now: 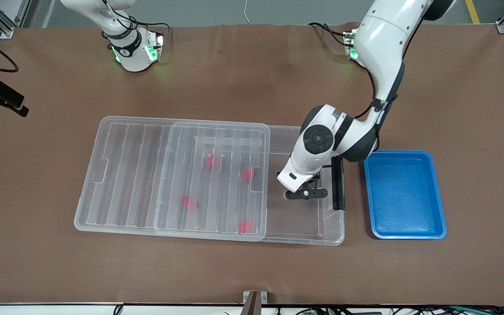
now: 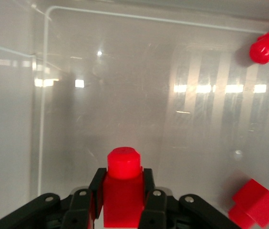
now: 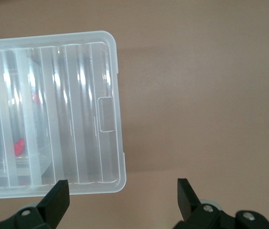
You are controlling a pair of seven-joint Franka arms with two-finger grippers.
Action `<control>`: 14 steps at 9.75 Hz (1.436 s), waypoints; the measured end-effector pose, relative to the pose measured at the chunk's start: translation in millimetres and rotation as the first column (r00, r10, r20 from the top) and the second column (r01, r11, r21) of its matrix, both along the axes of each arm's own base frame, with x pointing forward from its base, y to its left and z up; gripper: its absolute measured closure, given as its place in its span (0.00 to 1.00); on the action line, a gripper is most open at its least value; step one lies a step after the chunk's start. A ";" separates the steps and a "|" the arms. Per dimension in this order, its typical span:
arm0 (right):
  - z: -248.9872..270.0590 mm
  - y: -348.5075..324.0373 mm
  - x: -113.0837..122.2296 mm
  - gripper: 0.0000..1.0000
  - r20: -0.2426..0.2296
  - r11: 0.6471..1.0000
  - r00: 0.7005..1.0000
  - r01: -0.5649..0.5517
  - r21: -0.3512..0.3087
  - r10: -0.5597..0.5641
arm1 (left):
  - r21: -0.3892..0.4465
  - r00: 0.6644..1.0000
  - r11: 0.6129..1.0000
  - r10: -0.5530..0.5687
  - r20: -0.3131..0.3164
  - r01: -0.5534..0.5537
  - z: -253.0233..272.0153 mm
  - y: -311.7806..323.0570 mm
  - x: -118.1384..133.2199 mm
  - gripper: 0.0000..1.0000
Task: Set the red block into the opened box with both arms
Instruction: 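Lower the red block into the box and open the left gripper, then raise the left gripper away from the box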
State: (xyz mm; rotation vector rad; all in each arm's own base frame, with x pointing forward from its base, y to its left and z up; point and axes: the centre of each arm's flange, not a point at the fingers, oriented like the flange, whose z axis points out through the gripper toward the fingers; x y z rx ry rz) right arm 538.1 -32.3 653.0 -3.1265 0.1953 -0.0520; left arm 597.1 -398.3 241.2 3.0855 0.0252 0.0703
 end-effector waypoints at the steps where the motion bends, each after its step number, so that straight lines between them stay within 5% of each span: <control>1: -4.1 -2.0 0.1 0.00 -0.007 1.000 1.000 0.004 0.003 -0.004 | 0.020 0.999 0.999 -0.038 0.015 0.038 -18.2 -0.6 -0.1 0.65; 4: -5.7 -2.5 -0.4 0.00 -0.014 1.000 1.000 0.005 0.006 -0.005 | 0.056 0.996 0.995 -0.085 0.024 0.083 -49.1 0.9 -1.3 0.62; 6: -5.8 -3.0 -0.6 0.00 -0.015 1.000 1.000 0.006 0.007 -0.006 | 0.050 0.995 0.995 -0.087 0.041 0.084 -41.9 0.2 3.9 0.38; 9: -7.2 -3.4 -1.5 0.00 -0.025 1.000 1.000 0.007 0.008 -0.007 | 0.023 0.991 0.998 -0.063 0.118 0.061 41.3 4.2 23.7 0.00; 11: -17.7 -6.6 1.1 0.02 -0.048 1.000 0.999 0.001 0.009 0.000 | 0.017 0.987 1.000 -0.018 0.162 0.015 138.1 31.6 32.7 0.00; 14: -125.2 -18.9 49.4 0.48 -0.127 0.978 0.970 -0.208 0.024 0.209 | 0.046 0.983 0.994 0.090 0.162 -0.098 256.9 112.2 38.2 0.00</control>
